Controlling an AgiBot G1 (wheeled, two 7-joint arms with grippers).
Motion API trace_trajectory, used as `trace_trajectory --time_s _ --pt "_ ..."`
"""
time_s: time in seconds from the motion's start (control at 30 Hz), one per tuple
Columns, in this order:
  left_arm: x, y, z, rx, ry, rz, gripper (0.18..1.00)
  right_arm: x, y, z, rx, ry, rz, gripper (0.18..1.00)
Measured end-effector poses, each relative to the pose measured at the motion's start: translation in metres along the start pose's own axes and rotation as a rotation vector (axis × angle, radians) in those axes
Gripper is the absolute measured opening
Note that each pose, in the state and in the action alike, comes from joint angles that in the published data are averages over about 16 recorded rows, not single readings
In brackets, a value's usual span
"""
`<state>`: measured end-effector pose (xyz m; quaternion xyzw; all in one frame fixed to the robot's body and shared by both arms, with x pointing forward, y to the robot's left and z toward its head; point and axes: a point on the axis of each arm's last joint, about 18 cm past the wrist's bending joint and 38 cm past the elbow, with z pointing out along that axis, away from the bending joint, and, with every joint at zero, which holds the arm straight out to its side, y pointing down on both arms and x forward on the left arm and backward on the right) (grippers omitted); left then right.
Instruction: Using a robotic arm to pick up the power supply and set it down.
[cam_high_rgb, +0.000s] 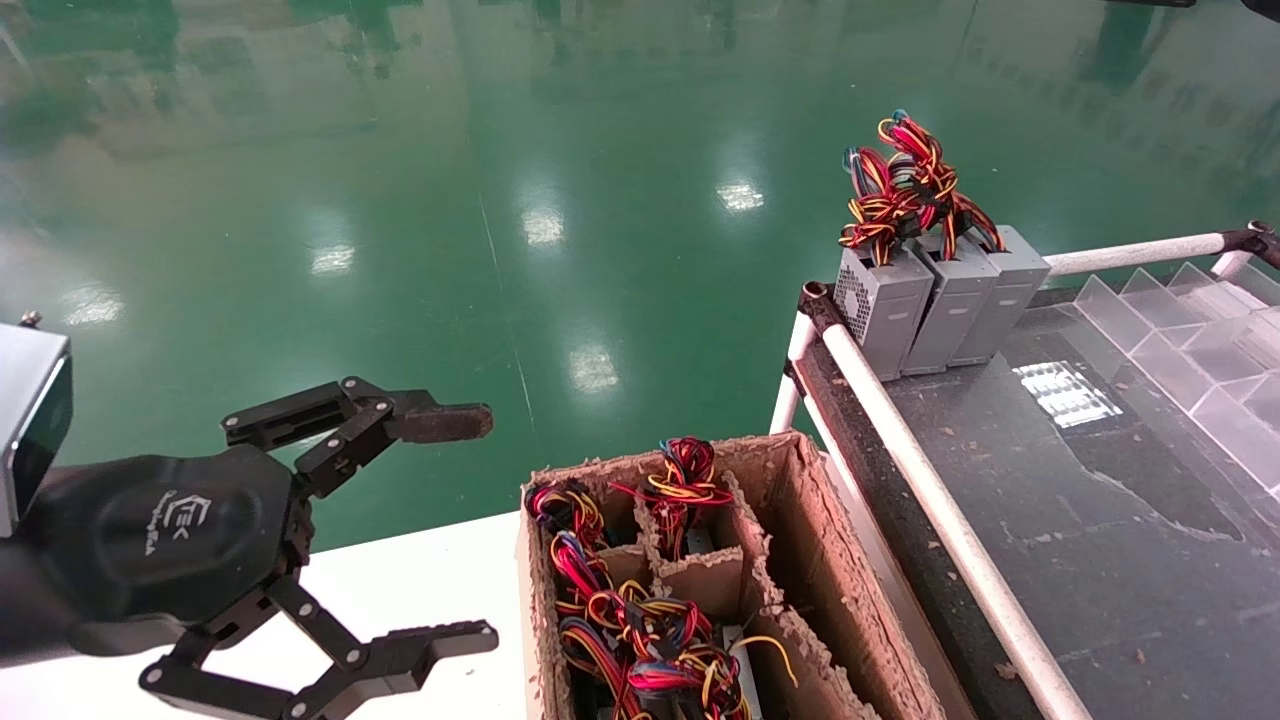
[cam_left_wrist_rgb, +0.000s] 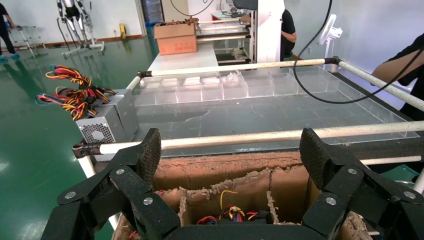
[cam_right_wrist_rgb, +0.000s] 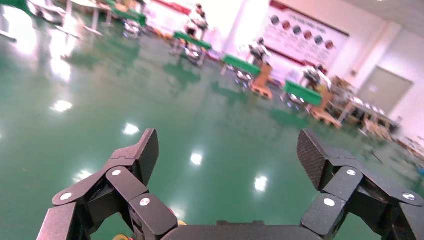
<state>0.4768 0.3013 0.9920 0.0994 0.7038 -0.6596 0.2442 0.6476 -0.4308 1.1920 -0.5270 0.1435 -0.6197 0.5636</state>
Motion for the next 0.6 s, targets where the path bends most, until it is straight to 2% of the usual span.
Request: trace_trajectory --time_s 0.17,0.37,0.6 --pt "0.000 0.000 0.000 0.000 0.000 0.000 1.001 -0.015 0.005 -0.009 0.033 -0.059 0.018 0.977" --pt "0.000 0.000 0.000 0.000 0.000 0.000 1.001 -0.036 0.010 -0.021 0.067 -0.142 0.038 0.996" --pt "0.000 0.000 0.000 0.000 0.000 0.000 1.001 -0.050 0.013 -0.030 0.083 -0.195 0.050 1.001"
